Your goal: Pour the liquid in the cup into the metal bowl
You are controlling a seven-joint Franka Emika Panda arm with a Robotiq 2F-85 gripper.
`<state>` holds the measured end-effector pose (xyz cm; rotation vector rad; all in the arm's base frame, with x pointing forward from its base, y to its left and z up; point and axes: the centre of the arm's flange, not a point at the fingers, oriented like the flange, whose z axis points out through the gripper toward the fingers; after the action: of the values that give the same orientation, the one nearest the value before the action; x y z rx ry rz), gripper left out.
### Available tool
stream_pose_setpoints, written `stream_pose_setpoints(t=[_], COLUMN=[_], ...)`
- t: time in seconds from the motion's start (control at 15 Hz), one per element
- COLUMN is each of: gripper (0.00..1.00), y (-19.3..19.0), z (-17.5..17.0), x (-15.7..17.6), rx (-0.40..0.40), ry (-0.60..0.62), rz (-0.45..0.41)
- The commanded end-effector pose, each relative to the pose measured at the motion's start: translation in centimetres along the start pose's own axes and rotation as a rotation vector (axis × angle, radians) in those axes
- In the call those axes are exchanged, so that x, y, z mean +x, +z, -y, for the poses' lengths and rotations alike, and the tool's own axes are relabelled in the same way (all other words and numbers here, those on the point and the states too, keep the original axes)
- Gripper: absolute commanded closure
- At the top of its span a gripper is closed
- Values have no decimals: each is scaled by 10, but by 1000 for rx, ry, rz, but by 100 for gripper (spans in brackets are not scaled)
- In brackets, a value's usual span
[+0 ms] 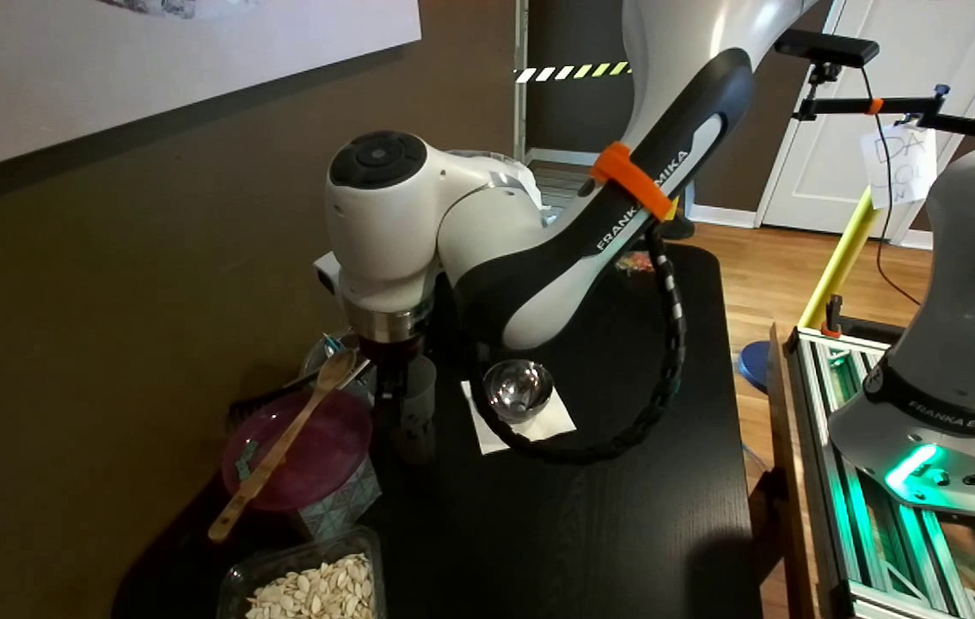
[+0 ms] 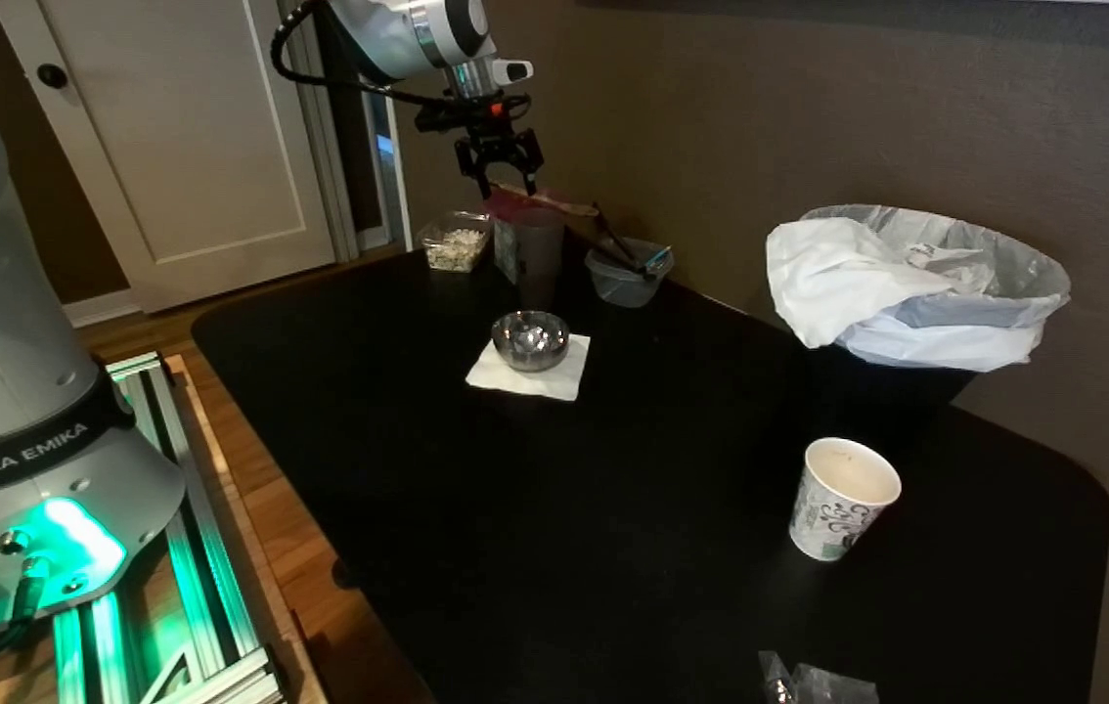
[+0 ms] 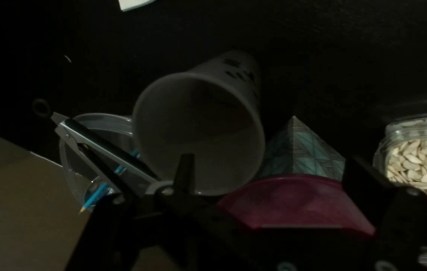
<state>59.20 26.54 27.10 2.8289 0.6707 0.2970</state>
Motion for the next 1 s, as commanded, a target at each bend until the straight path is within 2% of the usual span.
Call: stream_pose_setpoints(t=[0.0, 0.2, 0.27, 0.33, 0.47, 0.53, 0.6, 0.67, 0.87, 0.93], gripper=[4, 15, 21, 19, 29, 37, 54, 65, 85, 89], y=[16, 24, 26, 28, 33, 35, 38, 40, 49, 52], z=[-8, -6, -3, 0, 6, 8, 10, 12, 15, 16], x=[-9, -12, -13, -14, -14, -14, -13, -12, -10, -9], rx=[-2, 2, 7, 10, 17, 15, 19, 23, 31, 31], ry=[-22, -42, -51, -59, -76, -82, -86, -93, -113, -119], rz=[1, 17, 23, 28, 34, 31, 22, 10, -7, -11])
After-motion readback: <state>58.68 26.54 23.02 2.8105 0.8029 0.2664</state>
